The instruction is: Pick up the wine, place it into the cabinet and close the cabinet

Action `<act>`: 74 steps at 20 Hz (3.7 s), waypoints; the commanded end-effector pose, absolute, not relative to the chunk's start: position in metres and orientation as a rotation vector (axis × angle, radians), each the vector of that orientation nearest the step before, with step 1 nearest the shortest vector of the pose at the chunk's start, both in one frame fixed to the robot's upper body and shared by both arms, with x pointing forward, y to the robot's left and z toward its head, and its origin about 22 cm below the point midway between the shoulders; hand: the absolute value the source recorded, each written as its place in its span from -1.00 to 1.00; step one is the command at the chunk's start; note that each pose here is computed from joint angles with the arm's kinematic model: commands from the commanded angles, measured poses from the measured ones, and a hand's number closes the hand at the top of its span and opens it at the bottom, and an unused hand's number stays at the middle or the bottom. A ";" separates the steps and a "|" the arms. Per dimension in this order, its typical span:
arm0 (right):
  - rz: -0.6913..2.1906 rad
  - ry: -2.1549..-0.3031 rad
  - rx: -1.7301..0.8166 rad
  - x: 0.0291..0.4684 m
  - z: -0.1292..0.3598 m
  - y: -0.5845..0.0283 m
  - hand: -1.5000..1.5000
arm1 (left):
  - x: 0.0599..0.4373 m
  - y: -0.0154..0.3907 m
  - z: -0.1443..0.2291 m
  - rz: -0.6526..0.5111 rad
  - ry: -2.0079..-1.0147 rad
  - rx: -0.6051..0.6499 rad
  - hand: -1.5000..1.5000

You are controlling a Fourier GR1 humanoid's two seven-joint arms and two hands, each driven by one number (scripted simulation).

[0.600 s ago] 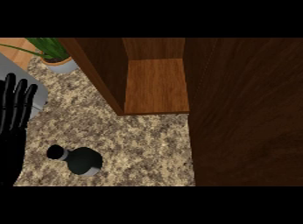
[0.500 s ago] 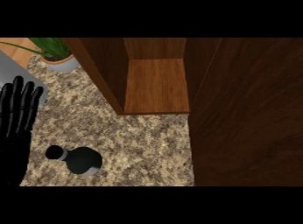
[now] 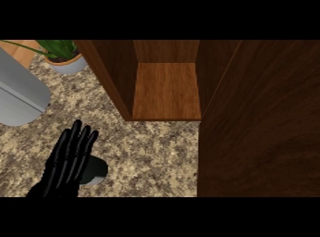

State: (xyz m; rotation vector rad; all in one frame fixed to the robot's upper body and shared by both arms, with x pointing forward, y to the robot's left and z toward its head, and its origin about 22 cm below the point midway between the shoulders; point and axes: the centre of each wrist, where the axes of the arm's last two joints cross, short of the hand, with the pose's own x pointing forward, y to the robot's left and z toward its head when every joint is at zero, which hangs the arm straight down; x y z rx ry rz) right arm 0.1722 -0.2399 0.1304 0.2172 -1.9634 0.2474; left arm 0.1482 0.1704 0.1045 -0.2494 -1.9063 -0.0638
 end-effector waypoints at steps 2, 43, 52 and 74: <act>0.302 -1.916 0.288 0.150 0.141 -0.250 -1.00 | 0.112 0.142 0.115 -0.007 -1.866 -0.306 -1.00; 0.269 -1.937 0.259 0.140 0.199 -0.228 -1.00 | 0.085 0.192 0.179 0.126 -1.834 -0.082 -1.00; 0.275 -1.942 0.254 0.127 0.206 -0.236 -1.00 | 0.111 0.223 0.139 0.188 -1.742 -0.086 -1.00; 0.298 -1.935 0.282 0.126 0.219 -0.233 -1.00 | 0.134 0.267 0.035 0.202 -1.658 -0.018 -1.00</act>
